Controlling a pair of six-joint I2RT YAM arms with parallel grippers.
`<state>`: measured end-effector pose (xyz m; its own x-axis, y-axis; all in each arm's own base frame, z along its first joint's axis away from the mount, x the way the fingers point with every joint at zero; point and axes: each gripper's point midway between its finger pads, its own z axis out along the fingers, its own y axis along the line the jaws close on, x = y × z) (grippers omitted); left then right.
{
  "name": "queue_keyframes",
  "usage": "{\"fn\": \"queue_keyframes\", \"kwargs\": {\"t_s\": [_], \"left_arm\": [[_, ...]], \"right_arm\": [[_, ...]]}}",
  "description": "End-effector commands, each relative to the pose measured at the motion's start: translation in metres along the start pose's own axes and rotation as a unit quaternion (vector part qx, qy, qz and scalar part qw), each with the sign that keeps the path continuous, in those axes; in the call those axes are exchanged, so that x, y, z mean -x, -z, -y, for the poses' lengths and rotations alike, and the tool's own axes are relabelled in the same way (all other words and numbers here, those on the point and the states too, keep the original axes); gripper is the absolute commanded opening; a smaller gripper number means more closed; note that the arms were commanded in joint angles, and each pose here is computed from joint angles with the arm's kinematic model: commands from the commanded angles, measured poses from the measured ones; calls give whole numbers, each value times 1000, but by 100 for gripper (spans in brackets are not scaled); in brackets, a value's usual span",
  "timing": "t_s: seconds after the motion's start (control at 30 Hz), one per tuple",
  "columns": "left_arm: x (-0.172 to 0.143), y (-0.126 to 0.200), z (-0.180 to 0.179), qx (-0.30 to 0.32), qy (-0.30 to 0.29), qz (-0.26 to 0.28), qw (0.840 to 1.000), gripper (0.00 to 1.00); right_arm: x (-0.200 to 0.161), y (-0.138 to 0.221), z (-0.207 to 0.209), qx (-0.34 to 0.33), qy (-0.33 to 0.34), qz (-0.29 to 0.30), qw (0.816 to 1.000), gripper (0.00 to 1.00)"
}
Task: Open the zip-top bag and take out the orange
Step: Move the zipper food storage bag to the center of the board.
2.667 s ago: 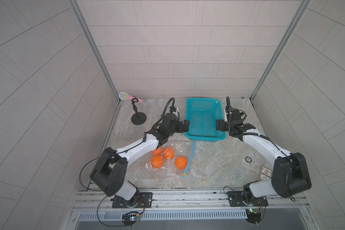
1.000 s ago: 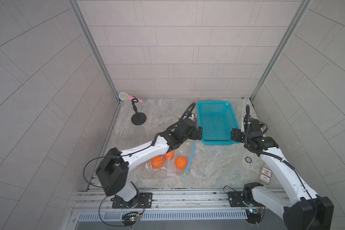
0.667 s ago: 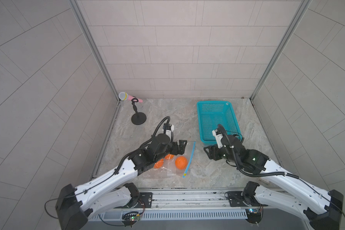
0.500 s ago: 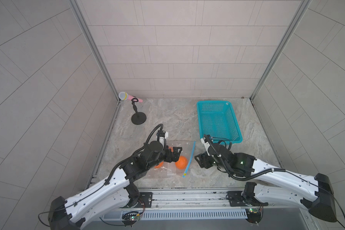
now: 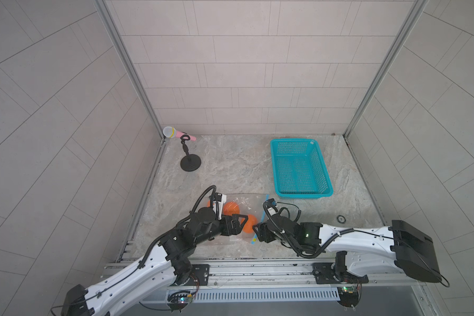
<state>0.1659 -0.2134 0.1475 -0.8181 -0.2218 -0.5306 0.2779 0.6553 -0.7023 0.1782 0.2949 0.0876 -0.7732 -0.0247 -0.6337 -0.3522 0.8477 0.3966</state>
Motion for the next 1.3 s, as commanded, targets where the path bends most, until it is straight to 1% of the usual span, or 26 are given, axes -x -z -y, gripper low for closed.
{"fn": "queue_keyframes", "kwargs": {"t_s": [0.0, 0.1, 0.13, 0.23, 0.27, 0.33, 0.43, 0.5, 0.57, 0.63, 0.67, 0.7, 0.73, 0.8, 0.87, 0.9, 1.0, 1.03, 1.07, 1.13, 1.2, 1.27], "left_arm": [[2, -1, 6, -25, 32, 10, 999, 100], [2, -3, 4, -36, 62, 20, 997, 100], [-3, -5, -5, -27, 74, 20, 997, 100], [-10, -11, -22, -11, 104, 24, 994, 100], [-11, -11, -29, 2, 105, 28, 994, 100], [-5, -9, -49, 54, 96, 53, 993, 100], [3, -5, -75, 119, 80, 84, 986, 100], [6, -7, -83, 128, 83, 84, 985, 100], [12, -11, -92, 129, 100, 84, 983, 100], [17, -17, -107, 127, 135, 74, 980, 100], [21, -20, -110, 116, 148, 71, 980, 100], [25, -24, -116, 112, 160, 71, 978, 100], [31, -25, -120, 115, 161, 75, 977, 100], [40, -29, -123, 128, 148, 71, 978, 100], [44, -36, -115, 116, 139, 57, 982, 100], [44, -38, -116, 120, 133, 51, 983, 100], [46, -40, -110, 102, 132, 47, 985, 100], [45, -37, -109, 104, 131, 47, 985, 100], [55, -33, -99, 95, 123, 57, 986, 100], [60, -18, -89, 96, 116, 68, 986, 100], [67, 0, -79, 93, 111, 94, 985, 100], [67, 13, -77, 88, 122, 117, 982, 100]], "right_arm": [[14, -6, 2, 9, -41, 61, 997, 77], [22, -11, 9, 3, -47, 85, 995, 73], [23, -14, 10, 9, -53, 88, 995, 72], [32, -18, 2, 42, -63, 113, 991, 63], [34, -18, -2, 48, -58, 115, 990, 62], [39, -19, -13, 61, -44, 113, 991, 62], [36, -27, -20, 49, -28, 84, 995, 64], [36, -34, -22, 43, -28, 80, 995, 63], [34, -44, -21, 48, -36, 74, 995, 61], [36, -54, -21, 58, -45, 71, 995, 54], [39, -57, -21, 61, -46, 72, 994, 51], [43, -59, -22, 64, -41, 79, 994, 42], [47, -60, -24, 63, -34, 84, 994, 40], [57, -64, -33, 67, -14, 84, 994, 40], [65, -70, -38, 67, 0, 81, 994, 41], [68, -74, -39, 67, 4, 79, 995, 42], [76, -81, -39, 96, -18, 77, 992, 43], [77, -82, -36, 102, -27, 78, 991, 45], [77, -83, -33, 100, -28, 77, 992, 48], [77, -81, -28, 82, -5, 70, 994, 55], [78, -80, -27, 77, 3, 69, 995, 60], [79, -80, -25, 78, 1, 69, 995, 62]]}}
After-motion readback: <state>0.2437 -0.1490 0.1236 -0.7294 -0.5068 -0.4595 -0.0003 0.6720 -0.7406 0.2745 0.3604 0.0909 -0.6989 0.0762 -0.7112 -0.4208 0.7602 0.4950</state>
